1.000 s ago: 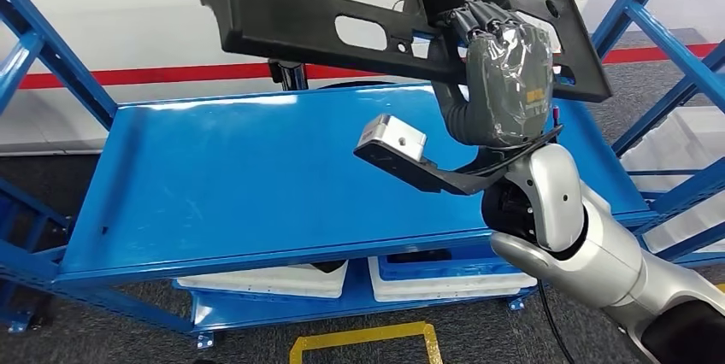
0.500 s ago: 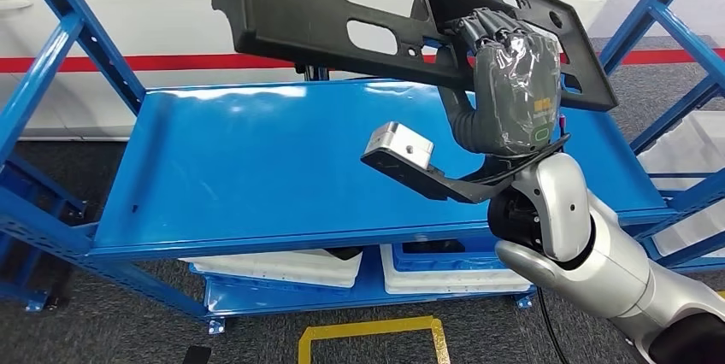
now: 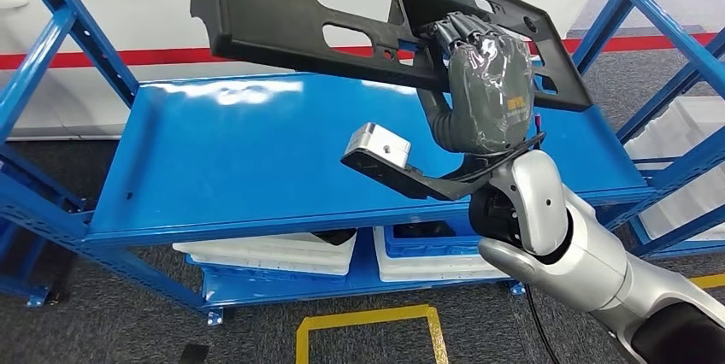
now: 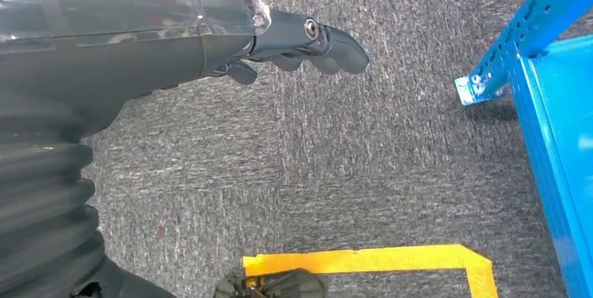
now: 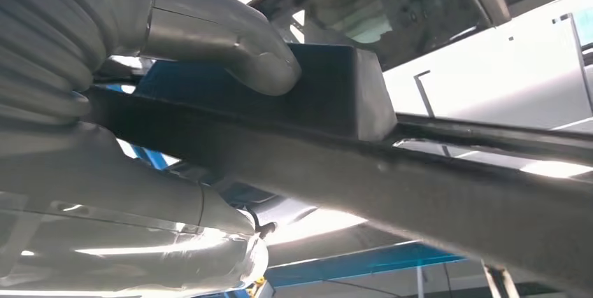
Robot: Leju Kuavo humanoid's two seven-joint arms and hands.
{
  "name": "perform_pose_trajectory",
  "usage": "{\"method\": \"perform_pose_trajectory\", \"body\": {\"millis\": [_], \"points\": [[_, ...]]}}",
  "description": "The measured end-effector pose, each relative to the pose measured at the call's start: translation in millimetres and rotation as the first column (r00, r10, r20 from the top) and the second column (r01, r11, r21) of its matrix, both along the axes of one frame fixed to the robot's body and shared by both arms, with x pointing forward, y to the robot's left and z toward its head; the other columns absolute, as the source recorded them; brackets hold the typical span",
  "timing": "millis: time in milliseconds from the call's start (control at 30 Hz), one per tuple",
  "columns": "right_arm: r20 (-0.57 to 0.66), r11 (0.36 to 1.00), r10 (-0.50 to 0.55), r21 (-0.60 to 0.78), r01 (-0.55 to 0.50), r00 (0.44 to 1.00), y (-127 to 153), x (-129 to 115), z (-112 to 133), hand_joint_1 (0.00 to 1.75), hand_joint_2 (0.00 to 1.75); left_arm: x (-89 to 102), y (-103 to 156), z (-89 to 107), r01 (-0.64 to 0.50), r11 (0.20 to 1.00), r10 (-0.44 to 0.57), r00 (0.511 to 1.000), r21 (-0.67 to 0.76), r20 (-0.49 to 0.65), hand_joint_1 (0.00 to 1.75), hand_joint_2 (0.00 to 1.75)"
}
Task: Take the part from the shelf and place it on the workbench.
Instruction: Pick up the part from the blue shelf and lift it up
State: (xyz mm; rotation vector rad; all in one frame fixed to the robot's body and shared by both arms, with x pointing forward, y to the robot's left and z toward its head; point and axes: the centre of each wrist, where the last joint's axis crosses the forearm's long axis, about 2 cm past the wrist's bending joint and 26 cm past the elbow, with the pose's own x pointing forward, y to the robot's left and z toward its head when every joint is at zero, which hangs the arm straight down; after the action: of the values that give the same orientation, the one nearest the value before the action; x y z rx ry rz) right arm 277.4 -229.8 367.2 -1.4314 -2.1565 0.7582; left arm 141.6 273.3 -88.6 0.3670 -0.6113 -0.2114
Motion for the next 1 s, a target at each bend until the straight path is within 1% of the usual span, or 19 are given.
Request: {"method": "perform_pose_trajectory", "body": {"millis": [367,700,1000], "points": [[-0.006,1.0,0.008,0.014,-0.008,1.0,-1.3,5.4,-0.3,1.75,1.75,1.5,5.9,0.4,-0.021,0.999,0.021,1.0,0.025,0.002,0.0,1.75],[-0.003,1.0,0.017,0.017,-0.017,1.0,-0.9,8.3,5.9,1.75,1.75,3.2,5.3,1.0,-0.049,0.999,0.049,0.999,0.012,0.019,0.0,1.75],[-0.023,1.0,0.015,0.016,-0.015,1.0,-1.4,11.1,6.2,1.75,1.75,-3.5,7.0,-1.1,-0.074,0.997,0.074,0.997,0.008,0.003,0.0,1.75]]}}
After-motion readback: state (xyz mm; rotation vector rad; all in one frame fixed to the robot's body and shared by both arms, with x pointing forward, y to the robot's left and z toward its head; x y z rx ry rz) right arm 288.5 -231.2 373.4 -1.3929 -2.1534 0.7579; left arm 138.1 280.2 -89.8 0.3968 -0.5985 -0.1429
